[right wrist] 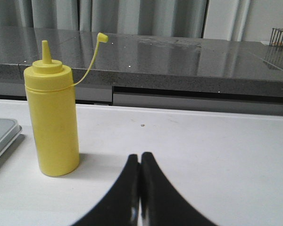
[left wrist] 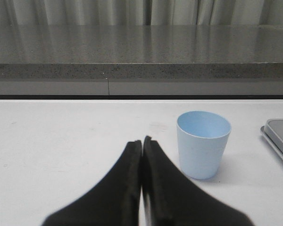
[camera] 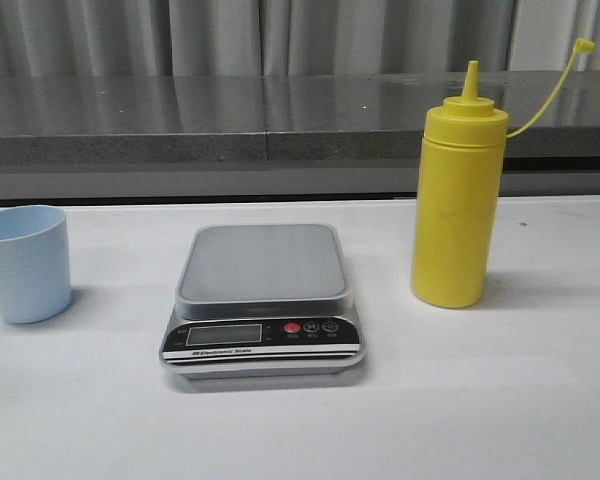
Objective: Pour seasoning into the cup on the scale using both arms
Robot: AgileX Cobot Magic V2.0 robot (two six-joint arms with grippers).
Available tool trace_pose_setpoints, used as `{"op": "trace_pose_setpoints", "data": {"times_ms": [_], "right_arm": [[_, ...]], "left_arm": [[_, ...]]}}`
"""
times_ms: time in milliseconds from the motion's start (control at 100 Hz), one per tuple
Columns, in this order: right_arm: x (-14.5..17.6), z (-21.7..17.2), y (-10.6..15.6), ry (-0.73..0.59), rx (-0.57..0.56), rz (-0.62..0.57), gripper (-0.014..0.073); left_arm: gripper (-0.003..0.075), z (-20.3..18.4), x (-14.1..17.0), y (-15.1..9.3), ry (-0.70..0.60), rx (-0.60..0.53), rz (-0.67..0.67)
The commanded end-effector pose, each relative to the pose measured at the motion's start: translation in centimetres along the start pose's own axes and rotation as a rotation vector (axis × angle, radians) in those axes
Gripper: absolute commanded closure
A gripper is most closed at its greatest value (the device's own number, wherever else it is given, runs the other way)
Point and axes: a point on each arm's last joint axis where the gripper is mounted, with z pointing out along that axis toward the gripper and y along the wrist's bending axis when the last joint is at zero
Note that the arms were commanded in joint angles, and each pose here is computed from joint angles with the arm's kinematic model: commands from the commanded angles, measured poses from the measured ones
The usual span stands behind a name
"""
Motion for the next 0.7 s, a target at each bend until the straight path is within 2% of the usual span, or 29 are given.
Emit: {"op": "trace_pose_setpoints", "data": {"times_ms": [0, 350, 550, 690], "right_arm": [[-1.6, -0.3, 0.0, -0.120, 0.004, -0.010, 0.0662], [-1.6, -0.3, 0.0, -0.120, 0.004, -0.010, 0.0662], [-1.6, -0.3, 0.0, -0.120, 0.004, -0.010, 0.0662], [-1.6, -0.3, 0.0, -0.120, 0.004, -0.010, 0.0662]], "left_arm": [[0.0740, 0.0, 0.4, 0.0, -0.077, 0.008, -0.009], [0.0740, -0.1, -0.1, -0.1, -0.093, 0.008, -0.009], [0.0740, -0.6, -2.6, -0.1, -0.124, 0.014, -0.051], [0.0740, -0.5, -4.7, -0.2, -0.090, 0.012, -0.061]]}}
